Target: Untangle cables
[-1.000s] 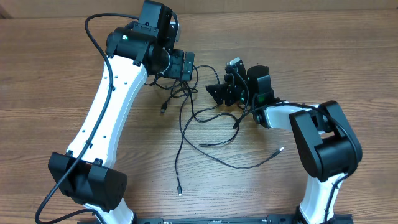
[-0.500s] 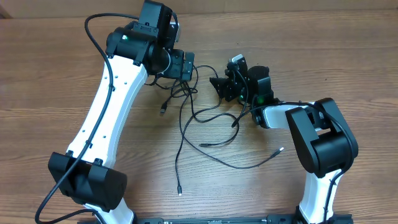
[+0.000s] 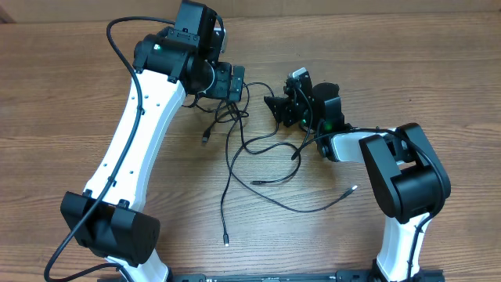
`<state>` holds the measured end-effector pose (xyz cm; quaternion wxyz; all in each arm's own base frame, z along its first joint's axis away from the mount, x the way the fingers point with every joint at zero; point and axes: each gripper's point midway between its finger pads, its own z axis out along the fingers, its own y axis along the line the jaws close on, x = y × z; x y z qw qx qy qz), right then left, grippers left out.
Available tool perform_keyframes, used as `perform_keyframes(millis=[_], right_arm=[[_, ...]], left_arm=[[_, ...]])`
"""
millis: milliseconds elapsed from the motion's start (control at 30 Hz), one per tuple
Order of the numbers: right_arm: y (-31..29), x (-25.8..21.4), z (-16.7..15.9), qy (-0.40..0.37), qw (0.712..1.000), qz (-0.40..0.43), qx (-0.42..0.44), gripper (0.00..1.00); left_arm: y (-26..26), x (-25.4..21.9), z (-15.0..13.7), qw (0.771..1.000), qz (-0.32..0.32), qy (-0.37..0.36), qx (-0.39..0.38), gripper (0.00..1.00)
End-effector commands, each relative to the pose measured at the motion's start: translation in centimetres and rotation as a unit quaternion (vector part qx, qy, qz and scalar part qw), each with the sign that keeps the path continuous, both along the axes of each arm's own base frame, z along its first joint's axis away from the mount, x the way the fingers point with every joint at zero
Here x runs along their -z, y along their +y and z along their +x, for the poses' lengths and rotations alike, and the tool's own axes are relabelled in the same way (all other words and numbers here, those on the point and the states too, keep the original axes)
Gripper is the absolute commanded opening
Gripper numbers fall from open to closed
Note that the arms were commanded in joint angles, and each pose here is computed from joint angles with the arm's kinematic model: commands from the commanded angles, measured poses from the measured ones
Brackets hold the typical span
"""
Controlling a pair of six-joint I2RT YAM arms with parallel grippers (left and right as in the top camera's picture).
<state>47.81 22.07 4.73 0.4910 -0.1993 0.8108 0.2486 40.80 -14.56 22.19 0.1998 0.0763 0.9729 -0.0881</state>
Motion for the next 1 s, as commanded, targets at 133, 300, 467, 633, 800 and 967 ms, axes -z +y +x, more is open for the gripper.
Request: perform_keyframes(millis=[133,300,467,633,800,967], right_arm=[[0.2,1.6,0.5,0.000,1.000,0.000,0.002,0.61],[0.2,1.7,0.5,0.000,1.000,0.000,0.001,0.56],[0.3,1.7,0.5,0.000,1.000,0.000,0.001,0.13],[1.4,0.6,0.2,-0.001,0.999,0.033,-0.027,0.04],[1.9,-1.7,-0.1,-0.007,0.996,0.070,-0.055,0.04],[0.2,-5.0,-0.1,0.001,0.996,0.074,-0.047,0.04]], left_arm=[[0.3,-0.3,-0.1,1.000,0.004,-0.005,0.002,1.00],[0.3,-0.3,-0.1,1.000,0.004,-0.005,0.002,1.00],[0.3,-0.3,-0.1,1.000,0.004,-0.005,0.002,1.00],[0.3,-0.3,-0.1,1.000,0.004,-0.005,0.002,0.99],[0.3,-0.3,-0.1,1.000,0.004,-0.005,0.002,1.00],[0.3,-0.3,-0.1,1.000,0.004,-0.005,0.002,1.00]])
